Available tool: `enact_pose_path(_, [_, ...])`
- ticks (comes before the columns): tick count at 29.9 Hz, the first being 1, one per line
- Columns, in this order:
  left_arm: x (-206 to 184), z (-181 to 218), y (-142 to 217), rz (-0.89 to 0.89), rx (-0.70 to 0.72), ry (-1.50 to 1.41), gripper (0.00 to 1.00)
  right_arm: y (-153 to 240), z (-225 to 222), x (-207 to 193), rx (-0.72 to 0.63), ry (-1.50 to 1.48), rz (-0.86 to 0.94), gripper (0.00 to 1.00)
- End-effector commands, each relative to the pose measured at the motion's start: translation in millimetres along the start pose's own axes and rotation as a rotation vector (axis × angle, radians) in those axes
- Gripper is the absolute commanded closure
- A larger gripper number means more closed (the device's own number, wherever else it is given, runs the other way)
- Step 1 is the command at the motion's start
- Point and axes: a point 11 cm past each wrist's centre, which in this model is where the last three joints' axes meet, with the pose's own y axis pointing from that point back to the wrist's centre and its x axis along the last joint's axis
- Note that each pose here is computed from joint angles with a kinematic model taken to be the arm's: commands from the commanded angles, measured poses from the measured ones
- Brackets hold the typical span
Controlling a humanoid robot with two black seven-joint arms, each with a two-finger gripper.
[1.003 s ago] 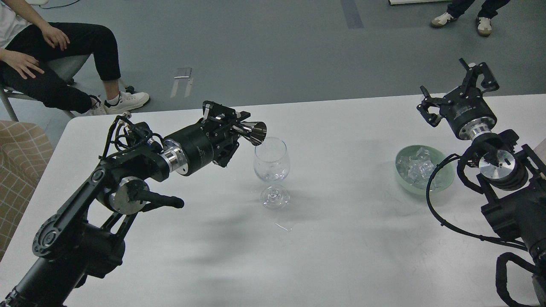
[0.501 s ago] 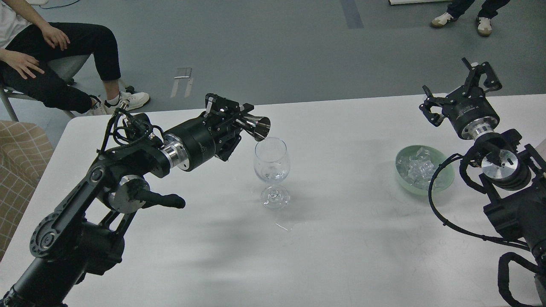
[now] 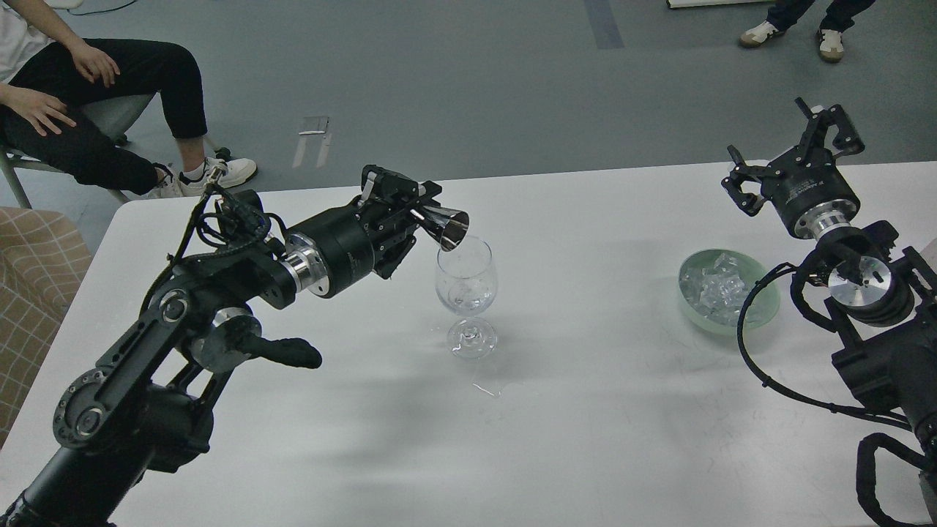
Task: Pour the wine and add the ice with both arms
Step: 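Tilt the metal cup with the left gripper to pour into the glass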
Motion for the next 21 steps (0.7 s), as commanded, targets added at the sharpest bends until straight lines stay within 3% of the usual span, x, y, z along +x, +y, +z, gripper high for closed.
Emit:
enact_pose_path(1, [1.2,1.0,-0.4,0.011,0.000,-0.026,1.00,0.3,0.0,0.7,0.002,0.000,0.002,0.00])
enact_pose_path(21, [-8.1,14.7,-2.6,0.011,-0.012,-0.205,1.00,2.1,0.4,3.0,0.008,-0.001,0.006,0.00])
